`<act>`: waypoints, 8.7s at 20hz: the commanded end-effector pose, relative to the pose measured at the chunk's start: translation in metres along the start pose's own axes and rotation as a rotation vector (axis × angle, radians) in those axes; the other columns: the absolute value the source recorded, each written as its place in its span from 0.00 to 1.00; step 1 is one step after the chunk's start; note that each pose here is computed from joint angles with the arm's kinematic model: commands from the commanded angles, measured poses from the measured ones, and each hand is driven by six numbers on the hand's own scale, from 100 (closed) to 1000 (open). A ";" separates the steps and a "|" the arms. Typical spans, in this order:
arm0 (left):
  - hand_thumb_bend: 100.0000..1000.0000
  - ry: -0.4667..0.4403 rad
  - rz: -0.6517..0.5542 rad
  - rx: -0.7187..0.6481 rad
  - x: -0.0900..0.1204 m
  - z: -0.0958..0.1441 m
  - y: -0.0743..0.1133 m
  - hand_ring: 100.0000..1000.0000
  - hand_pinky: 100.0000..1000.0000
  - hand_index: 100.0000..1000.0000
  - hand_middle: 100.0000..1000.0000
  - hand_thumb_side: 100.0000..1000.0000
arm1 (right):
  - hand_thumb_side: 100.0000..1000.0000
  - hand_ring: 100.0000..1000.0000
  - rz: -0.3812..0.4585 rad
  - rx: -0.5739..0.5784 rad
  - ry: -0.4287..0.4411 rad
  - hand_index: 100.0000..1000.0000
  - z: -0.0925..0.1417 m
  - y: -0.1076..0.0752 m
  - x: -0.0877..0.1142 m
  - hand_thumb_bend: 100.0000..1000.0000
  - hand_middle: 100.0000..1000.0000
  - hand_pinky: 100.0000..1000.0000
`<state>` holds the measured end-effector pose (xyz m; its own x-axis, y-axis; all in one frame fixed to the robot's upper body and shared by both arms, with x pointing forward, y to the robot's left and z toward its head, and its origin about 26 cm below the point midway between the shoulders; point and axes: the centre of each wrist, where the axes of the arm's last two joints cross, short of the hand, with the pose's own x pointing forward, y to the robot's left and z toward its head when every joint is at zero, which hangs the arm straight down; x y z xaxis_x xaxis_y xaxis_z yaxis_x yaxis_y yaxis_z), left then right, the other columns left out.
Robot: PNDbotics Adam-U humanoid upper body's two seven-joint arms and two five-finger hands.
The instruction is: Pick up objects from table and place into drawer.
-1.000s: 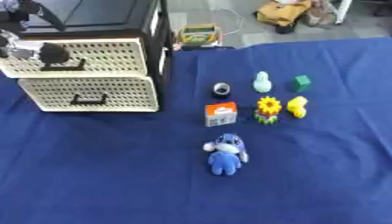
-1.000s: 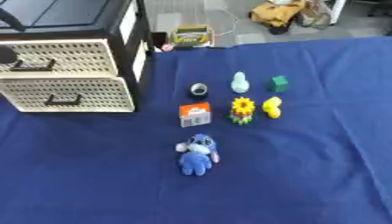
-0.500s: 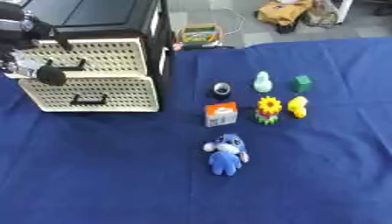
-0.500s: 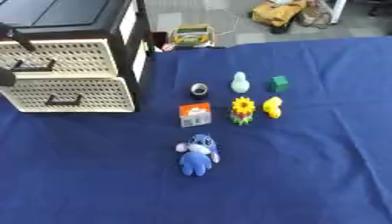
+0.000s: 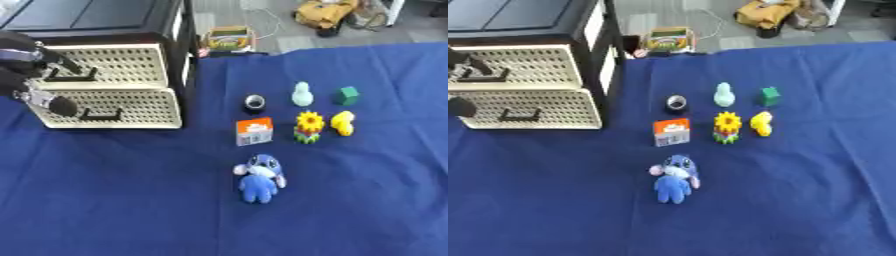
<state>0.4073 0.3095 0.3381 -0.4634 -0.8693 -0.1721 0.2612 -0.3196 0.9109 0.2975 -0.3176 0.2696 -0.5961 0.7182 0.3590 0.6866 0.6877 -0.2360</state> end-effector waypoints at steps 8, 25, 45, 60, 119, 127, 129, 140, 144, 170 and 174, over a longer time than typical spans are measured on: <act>1.00 0.123 0.076 0.037 -0.031 0.010 0.015 0.00 0.00 0.91 0.00 1.00 | 0.94 0.58 0.022 -0.007 -0.046 0.79 -0.008 -0.005 0.006 0.09 0.54 0.59; 1.00 0.142 0.147 0.027 -0.040 -0.001 0.015 0.00 0.00 0.96 0.00 1.00 | 0.94 0.58 0.024 -0.012 -0.042 0.79 -0.008 -0.005 0.006 0.10 0.53 0.59; 1.00 0.054 0.072 0.036 -0.024 -0.007 0.022 0.00 0.00 0.94 0.00 1.00 | 0.94 0.58 0.019 -0.013 -0.030 0.79 -0.007 -0.004 0.006 0.11 0.53 0.59; 1.00 0.116 0.040 -0.067 -0.031 -0.026 0.000 0.00 0.00 0.94 0.00 1.00 | 0.93 0.58 0.011 -0.025 -0.033 0.79 -0.008 -0.004 0.006 0.10 0.53 0.59; 0.95 0.009 -0.050 -0.056 0.004 0.028 -0.029 0.00 0.00 0.80 0.00 1.00 | 0.95 0.59 0.003 -0.073 -0.028 0.79 -0.010 -0.006 0.005 0.09 0.54 0.60; 0.96 0.016 -0.056 -0.071 0.008 0.035 -0.038 0.00 0.00 0.79 0.00 1.00 | 0.95 0.59 0.000 -0.079 -0.028 0.79 -0.010 -0.006 0.006 0.09 0.54 0.60; 0.95 0.025 -0.054 -0.073 0.007 0.037 -0.039 0.00 0.00 0.79 0.00 1.00 | 0.95 0.59 0.000 -0.079 -0.028 0.79 -0.010 -0.006 0.006 0.09 0.54 0.60; 0.95 0.027 -0.067 -0.076 0.010 0.042 -0.041 0.00 0.00 0.80 0.00 1.00 | 0.95 0.59 0.001 -0.083 -0.028 0.79 -0.010 -0.006 0.006 0.09 0.55 0.60; 0.93 0.027 -0.062 -0.063 0.011 0.045 -0.039 0.00 0.00 0.82 0.00 1.00 | 0.96 0.59 0.003 -0.084 -0.028 0.79 -0.011 -0.007 0.006 0.09 0.55 0.60; 0.83 0.030 -0.029 0.047 0.024 0.071 -0.022 0.00 0.00 1.00 0.00 1.00 | 0.96 0.59 0.007 -0.092 -0.019 0.79 -0.010 -0.007 0.005 0.10 0.55 0.59; 0.81 0.001 -0.042 0.092 0.030 0.079 -0.014 0.00 0.00 0.99 0.00 1.00 | 0.96 0.59 0.011 -0.095 -0.020 0.79 -0.010 -0.008 0.004 0.10 0.55 0.59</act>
<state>0.3321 0.3144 0.3313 -0.4873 -0.8562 -0.1718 0.2098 -0.3057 0.9287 0.2976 -0.3189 0.2730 -0.5905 0.7190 0.3664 0.7185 0.6752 -0.1671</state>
